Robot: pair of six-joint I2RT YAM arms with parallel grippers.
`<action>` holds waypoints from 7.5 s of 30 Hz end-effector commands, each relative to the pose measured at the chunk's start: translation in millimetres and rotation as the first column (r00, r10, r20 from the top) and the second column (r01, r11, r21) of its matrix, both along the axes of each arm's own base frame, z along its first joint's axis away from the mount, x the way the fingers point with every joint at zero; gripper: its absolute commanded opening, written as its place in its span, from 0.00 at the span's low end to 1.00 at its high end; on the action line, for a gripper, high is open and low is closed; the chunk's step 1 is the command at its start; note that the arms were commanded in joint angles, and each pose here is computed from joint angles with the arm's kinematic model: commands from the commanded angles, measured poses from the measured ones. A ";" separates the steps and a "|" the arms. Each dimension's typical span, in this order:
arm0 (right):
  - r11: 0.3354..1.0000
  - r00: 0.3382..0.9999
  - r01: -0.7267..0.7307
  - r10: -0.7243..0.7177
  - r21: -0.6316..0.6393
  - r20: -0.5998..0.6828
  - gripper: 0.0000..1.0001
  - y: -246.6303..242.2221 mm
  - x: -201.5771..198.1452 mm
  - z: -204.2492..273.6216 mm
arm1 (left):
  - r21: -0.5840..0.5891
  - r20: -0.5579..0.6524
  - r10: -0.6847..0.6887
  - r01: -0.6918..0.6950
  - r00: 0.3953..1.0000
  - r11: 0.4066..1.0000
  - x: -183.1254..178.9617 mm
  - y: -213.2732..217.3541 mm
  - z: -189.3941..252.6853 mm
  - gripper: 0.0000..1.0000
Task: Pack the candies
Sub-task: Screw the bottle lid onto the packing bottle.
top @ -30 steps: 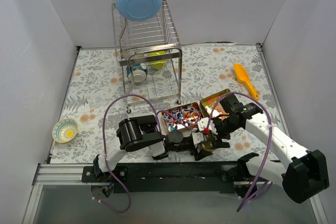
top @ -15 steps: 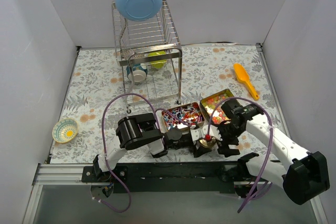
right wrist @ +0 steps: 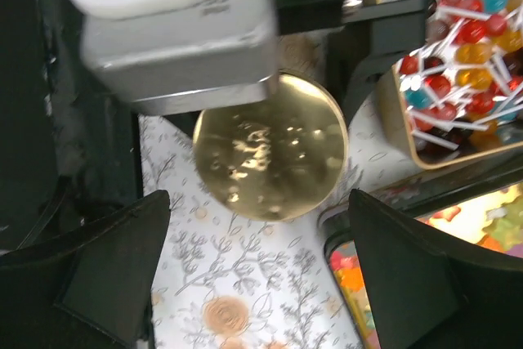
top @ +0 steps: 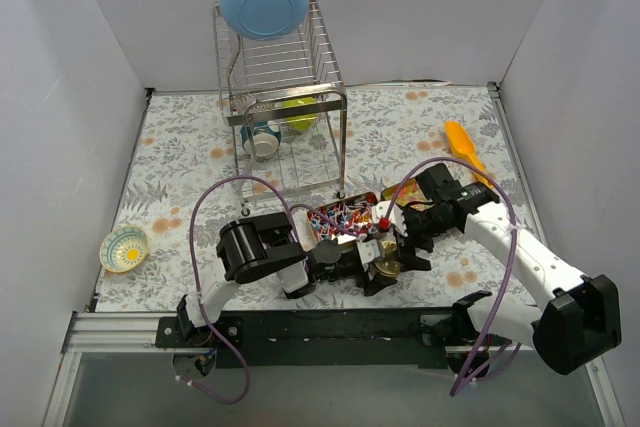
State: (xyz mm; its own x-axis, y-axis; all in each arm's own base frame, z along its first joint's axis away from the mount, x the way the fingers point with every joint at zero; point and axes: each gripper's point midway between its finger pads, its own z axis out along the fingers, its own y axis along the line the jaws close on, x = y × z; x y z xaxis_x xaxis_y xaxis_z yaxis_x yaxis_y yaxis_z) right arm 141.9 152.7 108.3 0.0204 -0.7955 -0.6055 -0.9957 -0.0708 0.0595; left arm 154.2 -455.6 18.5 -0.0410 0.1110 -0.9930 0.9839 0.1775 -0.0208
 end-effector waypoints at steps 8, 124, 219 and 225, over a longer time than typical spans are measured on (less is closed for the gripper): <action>0.986 0.992 -0.087 0.099 0.142 -0.081 0.98 32.8 3.1 -4.6 | -0.001 -0.042 0.053 -0.053 0.998 0.999 0.2 25.4 -12.6 0.00; 0.944 0.936 -0.319 0.328 0.086 -0.129 0.98 15.6 -13.0 -21.7 | 0.044 -0.080 0.095 -0.092 0.992 0.995 15.5 34.3 -25.2 0.00; 0.998 0.984 -0.058 0.055 -0.012 -0.172 0.98 -18.2 -29.2 -18.5 | 0.075 -0.160 0.056 -0.044 0.986 0.996 6.4 37.0 -36.1 0.00; 0.992 0.995 -0.063 0.072 0.113 -0.074 0.98 7.3 4.9 2.2 | 0.083 -0.156 0.045 -0.032 0.987 0.996 2.6 38.5 -38.1 0.00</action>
